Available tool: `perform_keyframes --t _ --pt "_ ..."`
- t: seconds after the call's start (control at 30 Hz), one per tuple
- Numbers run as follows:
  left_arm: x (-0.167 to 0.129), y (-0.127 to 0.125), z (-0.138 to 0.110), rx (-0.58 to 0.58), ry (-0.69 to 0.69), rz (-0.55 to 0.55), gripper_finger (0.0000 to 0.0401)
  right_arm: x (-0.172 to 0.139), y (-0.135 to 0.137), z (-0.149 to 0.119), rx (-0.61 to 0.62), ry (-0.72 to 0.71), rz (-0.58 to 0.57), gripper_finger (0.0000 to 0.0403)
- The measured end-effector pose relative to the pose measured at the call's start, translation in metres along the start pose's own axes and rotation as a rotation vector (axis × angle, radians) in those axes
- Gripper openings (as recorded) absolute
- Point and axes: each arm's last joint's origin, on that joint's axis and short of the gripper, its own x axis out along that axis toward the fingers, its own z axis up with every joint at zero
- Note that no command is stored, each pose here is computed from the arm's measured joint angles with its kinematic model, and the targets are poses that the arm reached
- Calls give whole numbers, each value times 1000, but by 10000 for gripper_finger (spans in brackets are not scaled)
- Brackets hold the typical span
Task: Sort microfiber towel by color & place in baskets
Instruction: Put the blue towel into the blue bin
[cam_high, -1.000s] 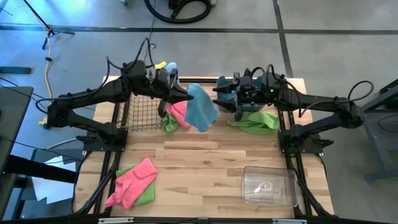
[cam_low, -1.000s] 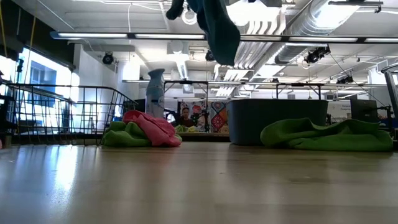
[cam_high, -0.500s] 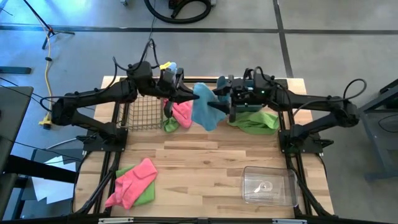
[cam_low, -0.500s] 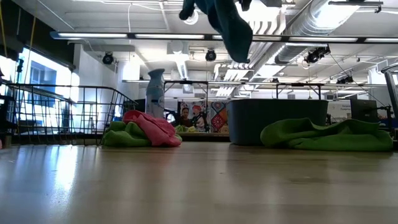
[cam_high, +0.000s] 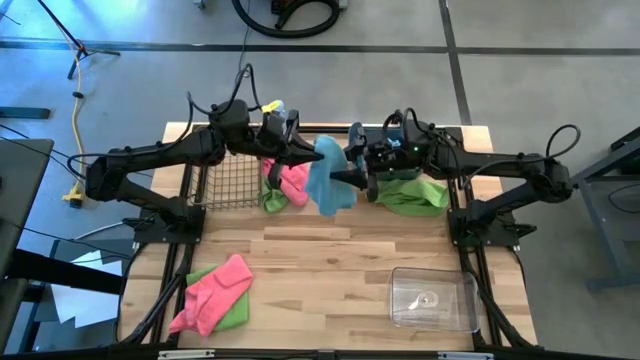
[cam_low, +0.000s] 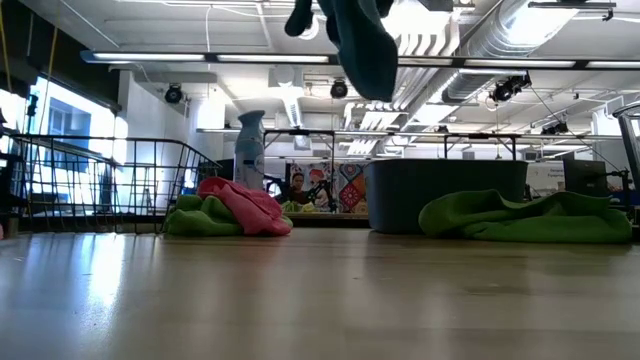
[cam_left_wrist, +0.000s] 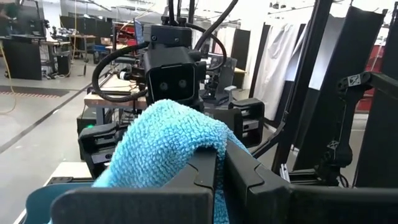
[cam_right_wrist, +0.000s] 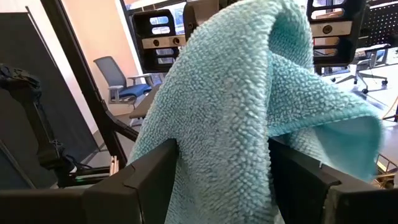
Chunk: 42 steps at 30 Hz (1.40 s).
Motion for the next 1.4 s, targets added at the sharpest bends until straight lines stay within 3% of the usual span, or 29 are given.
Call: perform_keyframes --t 0.1,0.2,0.4,0.57,0.93,1.4 --pt "0 0 0 12 -1 1 0 0 0 -1 3 6 -2 218" --pt "0 0 0 25 0 5 0 0 0 -1 2 4 -12 178" --pt "-1 3 0 26 0 15 1 0 0 -1 3 6 -13 20" --pt "-1 5 -3 10 28 88 19 -1 -3 -1 26 9 -15 12" --pt "-11 3 -2 -39 76 112 88 -8 -4 3 25 16 -24 2" --pt "-78 -11 11 -78 233 274 104 -87 -1 29 -37 73 -187 1"
